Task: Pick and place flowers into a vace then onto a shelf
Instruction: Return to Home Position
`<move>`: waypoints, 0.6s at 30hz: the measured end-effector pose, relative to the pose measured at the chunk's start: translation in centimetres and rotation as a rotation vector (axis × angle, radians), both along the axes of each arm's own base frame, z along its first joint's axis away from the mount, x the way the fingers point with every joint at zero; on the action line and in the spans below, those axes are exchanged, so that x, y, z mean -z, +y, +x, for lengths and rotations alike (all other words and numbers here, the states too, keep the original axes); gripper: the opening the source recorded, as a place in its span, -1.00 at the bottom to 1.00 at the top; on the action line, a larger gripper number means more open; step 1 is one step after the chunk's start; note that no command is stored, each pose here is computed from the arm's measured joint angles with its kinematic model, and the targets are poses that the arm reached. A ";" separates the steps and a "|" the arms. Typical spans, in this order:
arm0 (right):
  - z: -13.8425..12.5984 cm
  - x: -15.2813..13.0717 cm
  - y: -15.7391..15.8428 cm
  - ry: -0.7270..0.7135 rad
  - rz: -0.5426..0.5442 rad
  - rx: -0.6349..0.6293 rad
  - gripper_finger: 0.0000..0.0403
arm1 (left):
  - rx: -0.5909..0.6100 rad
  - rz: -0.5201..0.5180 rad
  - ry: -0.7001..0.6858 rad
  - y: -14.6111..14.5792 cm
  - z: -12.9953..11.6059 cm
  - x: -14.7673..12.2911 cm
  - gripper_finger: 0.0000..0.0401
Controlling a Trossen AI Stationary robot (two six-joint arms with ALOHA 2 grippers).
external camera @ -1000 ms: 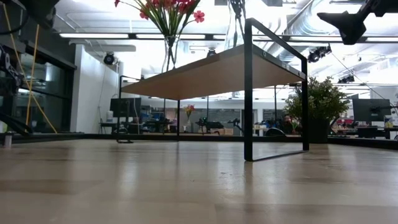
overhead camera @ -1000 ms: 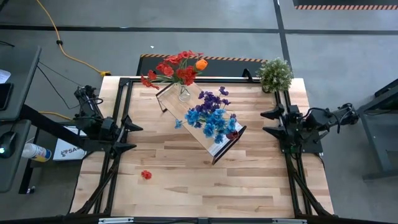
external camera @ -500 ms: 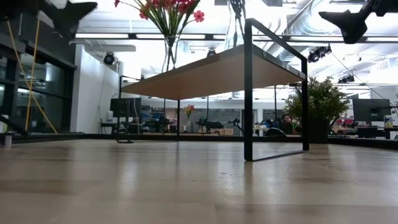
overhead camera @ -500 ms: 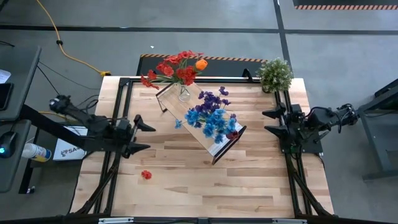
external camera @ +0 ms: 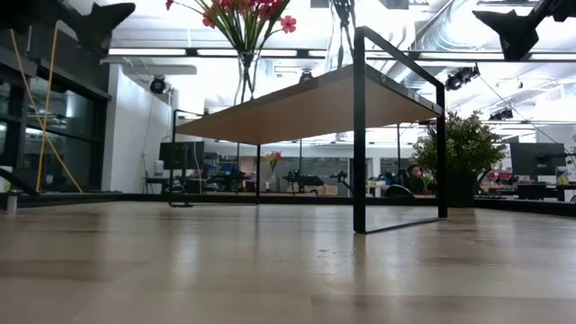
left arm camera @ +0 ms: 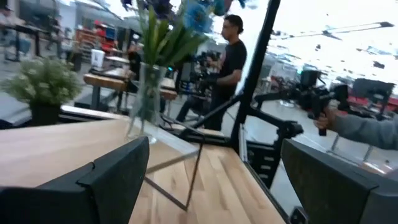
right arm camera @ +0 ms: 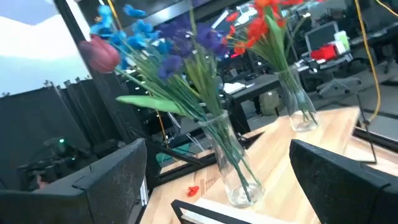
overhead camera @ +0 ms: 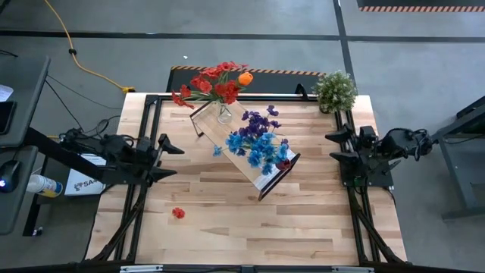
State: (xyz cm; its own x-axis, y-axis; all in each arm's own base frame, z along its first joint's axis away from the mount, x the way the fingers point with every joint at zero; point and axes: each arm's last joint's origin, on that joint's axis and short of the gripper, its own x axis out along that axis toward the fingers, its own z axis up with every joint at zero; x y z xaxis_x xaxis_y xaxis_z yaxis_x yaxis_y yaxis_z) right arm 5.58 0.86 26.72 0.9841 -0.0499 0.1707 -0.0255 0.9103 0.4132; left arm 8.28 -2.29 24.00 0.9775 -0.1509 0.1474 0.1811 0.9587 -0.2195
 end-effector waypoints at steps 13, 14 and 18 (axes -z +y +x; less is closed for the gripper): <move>0.4 0.8 0.3 0.009 0.008 -0.064 0.89 | -0.033 0.034 0.013 0.4 -1.0 0.5 0.98; 0.7 1.2 0.5 -0.007 0.008 -0.084 0.89 | -0.033 0.035 0.013 0.4 -1.0 0.5 0.98; 2.1 3.7 1.1 -0.053 0.009 -0.121 0.89 | -0.028 0.037 0.011 0.4 -1.0 0.5 0.98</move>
